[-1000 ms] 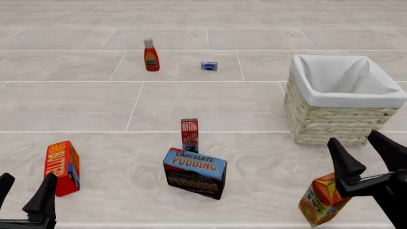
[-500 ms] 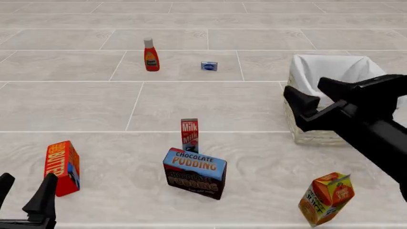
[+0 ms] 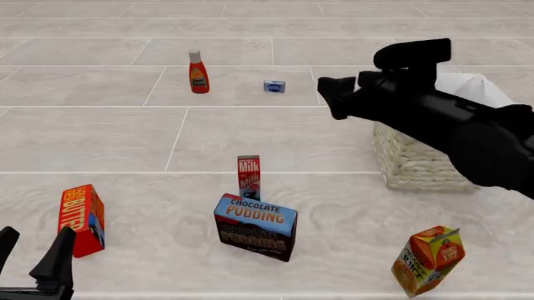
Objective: Pick the milk and place it in the basket.
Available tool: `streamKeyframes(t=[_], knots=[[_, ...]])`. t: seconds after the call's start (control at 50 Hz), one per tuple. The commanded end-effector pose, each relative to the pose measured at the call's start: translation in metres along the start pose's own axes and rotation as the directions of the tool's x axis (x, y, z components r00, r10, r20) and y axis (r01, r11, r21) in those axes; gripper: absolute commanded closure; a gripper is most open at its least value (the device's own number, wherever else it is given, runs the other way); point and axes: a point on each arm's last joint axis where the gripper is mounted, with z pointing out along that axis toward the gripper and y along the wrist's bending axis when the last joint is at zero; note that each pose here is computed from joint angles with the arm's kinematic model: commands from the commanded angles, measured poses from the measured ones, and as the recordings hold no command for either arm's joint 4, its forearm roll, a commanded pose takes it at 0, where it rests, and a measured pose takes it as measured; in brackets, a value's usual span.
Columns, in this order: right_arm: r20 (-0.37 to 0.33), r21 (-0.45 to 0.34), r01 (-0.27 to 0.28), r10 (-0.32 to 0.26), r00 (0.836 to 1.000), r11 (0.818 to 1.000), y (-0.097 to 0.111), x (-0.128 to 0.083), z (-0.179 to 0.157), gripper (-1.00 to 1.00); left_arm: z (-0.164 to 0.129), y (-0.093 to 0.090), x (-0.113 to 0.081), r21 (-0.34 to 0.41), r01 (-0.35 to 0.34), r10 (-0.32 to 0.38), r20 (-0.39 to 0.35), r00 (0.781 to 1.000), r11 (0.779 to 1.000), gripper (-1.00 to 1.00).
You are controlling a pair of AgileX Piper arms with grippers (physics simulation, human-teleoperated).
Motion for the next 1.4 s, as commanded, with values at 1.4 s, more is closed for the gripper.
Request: streamKeyframes(t=[1.4], knots=[[-0.435,0.011,-0.221,0.204,0.877,0.975,0.065,0.047,0.165,-1.0,0.0,0.0,0.0,0.0,0.0,0.0,0.0,1.0,1.0,-1.0]])
